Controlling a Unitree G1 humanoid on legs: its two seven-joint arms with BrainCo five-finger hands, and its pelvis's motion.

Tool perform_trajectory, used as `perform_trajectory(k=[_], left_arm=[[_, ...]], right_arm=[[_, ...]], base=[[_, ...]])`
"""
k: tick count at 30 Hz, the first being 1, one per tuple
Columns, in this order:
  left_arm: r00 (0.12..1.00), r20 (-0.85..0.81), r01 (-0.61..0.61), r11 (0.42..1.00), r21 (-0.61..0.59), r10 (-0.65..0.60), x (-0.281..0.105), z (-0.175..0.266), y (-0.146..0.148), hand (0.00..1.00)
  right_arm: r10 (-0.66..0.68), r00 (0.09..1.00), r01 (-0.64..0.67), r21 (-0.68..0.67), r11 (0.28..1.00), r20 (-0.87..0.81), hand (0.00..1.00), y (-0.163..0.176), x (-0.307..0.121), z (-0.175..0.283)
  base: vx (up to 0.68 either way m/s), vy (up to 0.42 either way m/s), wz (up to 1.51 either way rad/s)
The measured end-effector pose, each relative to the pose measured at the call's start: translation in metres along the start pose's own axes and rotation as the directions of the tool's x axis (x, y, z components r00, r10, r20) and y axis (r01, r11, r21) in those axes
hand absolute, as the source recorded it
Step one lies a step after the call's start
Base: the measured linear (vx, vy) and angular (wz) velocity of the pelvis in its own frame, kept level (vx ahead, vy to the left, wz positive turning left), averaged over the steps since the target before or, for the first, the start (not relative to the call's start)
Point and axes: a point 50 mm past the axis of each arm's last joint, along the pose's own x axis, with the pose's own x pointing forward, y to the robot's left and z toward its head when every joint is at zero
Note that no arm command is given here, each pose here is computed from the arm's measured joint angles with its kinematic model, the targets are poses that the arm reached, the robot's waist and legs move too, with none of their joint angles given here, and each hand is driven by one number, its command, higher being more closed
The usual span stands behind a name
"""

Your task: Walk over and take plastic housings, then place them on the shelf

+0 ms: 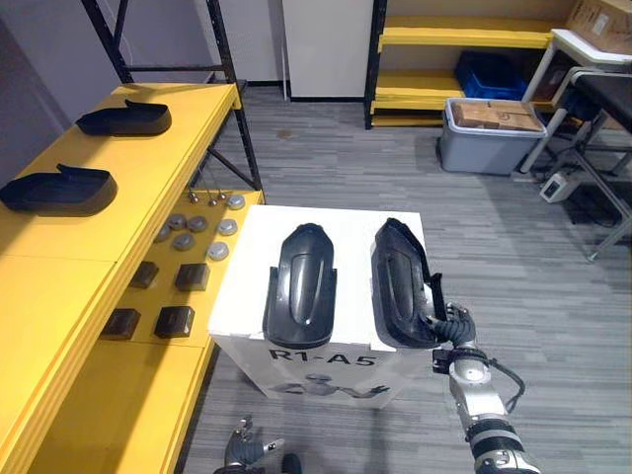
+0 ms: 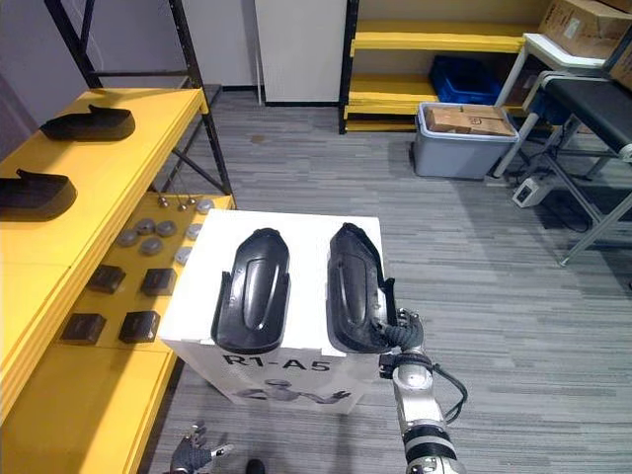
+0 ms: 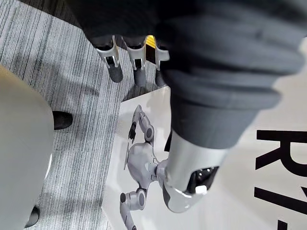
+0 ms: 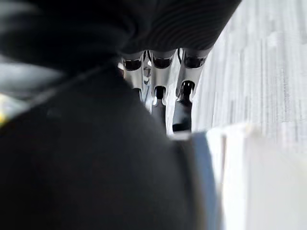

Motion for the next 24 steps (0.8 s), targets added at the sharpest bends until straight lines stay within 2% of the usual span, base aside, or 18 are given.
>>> perform_trajectory(k=[7, 13, 19, 24], left_arm=[[1.000, 0.021, -0.001, 1.000, -0.005, 0.001, 0.000, 0.005, 0.000, 0.00], [0.984, 0.172, -0.037, 0.997, -0.074, 0.050, -0.004, 0.038, 0.009, 0.00], [0.887, 0.412, -0.105, 0.960, -0.261, 0.210, -0.026, 0.091, 0.034, 0.00], [0.781, 0.573, -0.037, 0.934, -0.355, 0.248, -0.049, 0.129, 0.034, 0.00]], right_arm=[[-0.008, 0.999, 0.008, 0.014, 1.000, 0.039, 1.00, -0.003, -0.008, 0.003], [-0.048, 0.980, 0.045, 0.021, 0.999, 0.191, 1.00, -0.005, -0.019, 0.034], [-0.203, 0.922, 0.200, 0.042, 0.979, 0.331, 1.00, -0.031, -0.033, 0.062], [-0.264, 0.848, 0.247, 0.097, 0.964, 0.460, 1.00, -0.040, -0.047, 0.093]], base=[[0.00, 0.000, 0.00], [0.00, 0.000, 0.00], [-0.01, 0.002, -0.01], [0.00, 0.000, 0.00]])
